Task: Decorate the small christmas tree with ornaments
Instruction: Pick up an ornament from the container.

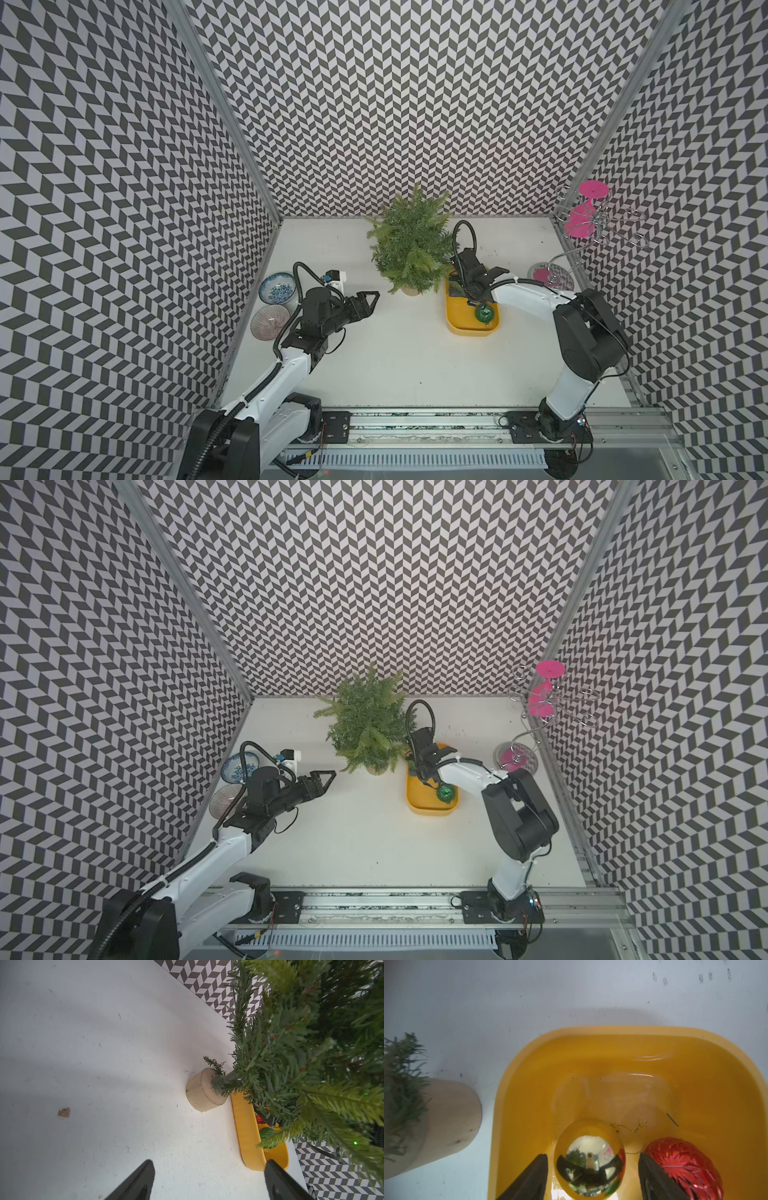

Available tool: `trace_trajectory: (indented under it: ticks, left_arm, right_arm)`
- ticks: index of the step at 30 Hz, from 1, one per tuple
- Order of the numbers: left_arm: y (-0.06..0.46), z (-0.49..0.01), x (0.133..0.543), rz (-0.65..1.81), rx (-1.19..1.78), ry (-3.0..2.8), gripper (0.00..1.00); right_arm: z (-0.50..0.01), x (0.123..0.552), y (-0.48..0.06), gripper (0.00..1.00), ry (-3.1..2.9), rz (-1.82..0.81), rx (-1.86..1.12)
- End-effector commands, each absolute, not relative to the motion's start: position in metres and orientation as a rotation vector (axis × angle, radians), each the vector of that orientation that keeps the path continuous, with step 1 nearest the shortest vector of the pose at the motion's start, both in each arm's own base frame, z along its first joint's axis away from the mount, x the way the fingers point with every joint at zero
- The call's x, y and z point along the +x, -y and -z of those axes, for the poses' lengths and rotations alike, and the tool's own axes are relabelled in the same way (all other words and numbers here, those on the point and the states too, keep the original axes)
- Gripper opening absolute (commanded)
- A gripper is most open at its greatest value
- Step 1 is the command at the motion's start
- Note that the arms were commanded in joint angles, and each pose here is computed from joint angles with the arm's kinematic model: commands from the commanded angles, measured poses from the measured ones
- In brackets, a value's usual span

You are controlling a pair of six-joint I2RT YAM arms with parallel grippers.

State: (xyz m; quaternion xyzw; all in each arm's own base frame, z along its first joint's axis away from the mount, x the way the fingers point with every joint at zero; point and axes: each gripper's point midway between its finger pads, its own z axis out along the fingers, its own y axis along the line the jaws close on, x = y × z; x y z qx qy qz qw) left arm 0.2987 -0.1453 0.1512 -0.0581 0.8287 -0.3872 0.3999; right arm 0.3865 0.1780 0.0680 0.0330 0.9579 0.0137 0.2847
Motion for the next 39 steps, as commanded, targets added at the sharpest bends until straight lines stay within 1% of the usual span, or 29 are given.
trace_trajectory:
  ticks: [1, 4, 14, 18, 22, 29, 39]
  left_arm:
    - [0.148, -0.152, 0.297, 0.999, -0.141, -2.085, 0.85]
    - [0.148, -0.151, 0.297, 0.999, -0.143, -2.087, 0.85]
    - [0.148, -0.150, 0.296, 1.000, -0.151, -2.092, 0.85]
    - [0.147, -0.151, 0.296, 1.000, -0.150, -2.090, 0.85]
    - [0.147, -0.152, 0.296, 1.001, -0.149, -2.087, 0.85]
    - [0.148, -0.155, 0.297, 1.001, -0.149, -2.085, 0.85]
    - [0.148, -0.169, 0.296, 1.006, -0.135, -2.059, 0.85]
  right_arm:
    - [-0.069, 0.395, -0.182, 0.70, -2.534, 0.011, 0.074]
    - [-0.067, 0.397, -0.183, 0.69, -2.536, 0.014, 0.067]
    - [-0.055, 0.399, -0.183, 0.68, -2.543, 0.036, 0.067]
    - [-0.057, 0.398, -0.184, 0.63, -2.536, 0.012, 0.066]
    - [-0.060, 0.394, -0.187, 0.60, -2.529, -0.035, 0.058]
    - [-0.076, 0.388, -0.192, 0.59, -2.494, -0.140, 0.059]
    - [-0.122, 0.368, -0.189, 0.60, -2.431, -0.356, 0.086]
